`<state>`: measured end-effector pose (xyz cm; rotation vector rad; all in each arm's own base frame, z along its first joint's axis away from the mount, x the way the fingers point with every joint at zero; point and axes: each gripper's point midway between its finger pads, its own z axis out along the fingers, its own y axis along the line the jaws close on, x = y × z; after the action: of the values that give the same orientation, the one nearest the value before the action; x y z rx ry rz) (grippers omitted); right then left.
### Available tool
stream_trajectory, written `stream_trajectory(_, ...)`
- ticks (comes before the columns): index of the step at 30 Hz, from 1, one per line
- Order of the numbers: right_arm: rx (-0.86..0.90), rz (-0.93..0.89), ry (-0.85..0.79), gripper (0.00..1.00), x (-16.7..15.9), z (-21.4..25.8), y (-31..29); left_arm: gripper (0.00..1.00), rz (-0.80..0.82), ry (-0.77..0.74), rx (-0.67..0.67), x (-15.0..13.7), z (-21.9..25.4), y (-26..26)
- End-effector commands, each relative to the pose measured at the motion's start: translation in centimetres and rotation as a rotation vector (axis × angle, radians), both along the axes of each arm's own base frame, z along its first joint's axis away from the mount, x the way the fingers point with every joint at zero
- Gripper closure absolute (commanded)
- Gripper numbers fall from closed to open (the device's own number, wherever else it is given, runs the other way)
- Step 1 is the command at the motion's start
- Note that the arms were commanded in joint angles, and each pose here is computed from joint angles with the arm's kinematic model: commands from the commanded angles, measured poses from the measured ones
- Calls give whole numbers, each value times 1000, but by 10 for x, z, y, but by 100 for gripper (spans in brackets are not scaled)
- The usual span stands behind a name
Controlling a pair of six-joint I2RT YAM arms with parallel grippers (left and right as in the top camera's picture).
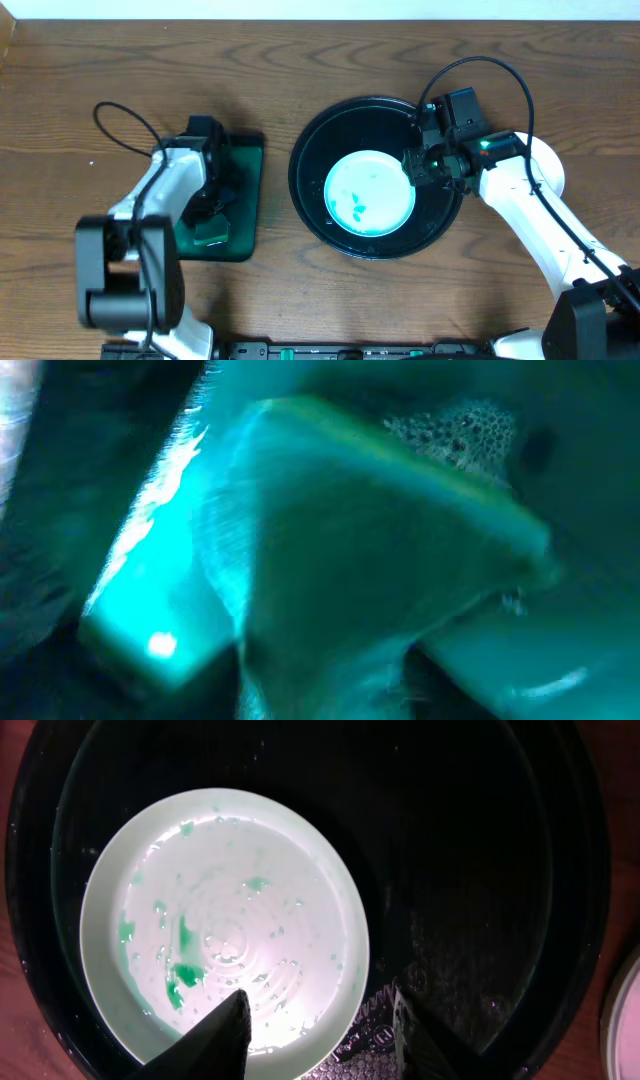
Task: Clean dirty plates on tray and stack at the side
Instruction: 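Grasp the green sponge from the black dish with the left gripper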
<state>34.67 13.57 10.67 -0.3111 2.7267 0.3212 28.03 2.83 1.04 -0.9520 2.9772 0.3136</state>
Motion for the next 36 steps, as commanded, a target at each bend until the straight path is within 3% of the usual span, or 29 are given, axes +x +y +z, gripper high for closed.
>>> stream_trajectory(1,10,2,-4,56,1,3,1,93,-19,30,-5,-3,-8,1)
stream_trajectory(6,13,-7,-2,56,1,3,1,93,-113,-45,-149,8,13,-24)
stream_trajectory(10,13,-7,-2,57,1,3,1,93,-147,-151,-190,16,43,-32)
stream_trajectory(16,13,-7,-2,57,1,3,1,93,-202,-195,-187,18,55,-32)
stream_trajectory(28,12,-11,1,58,1,3,0,92,-202,-119,-119,7,-3,-19)
stream_trajectory(33,-10,-270,26,60,9,-1,-32,93,-202,-133,-117,14,22,-19)
stream_trajectory(36,84,-273,58,64,11,1,-32,93,-204,-167,-115,22,52,-19)
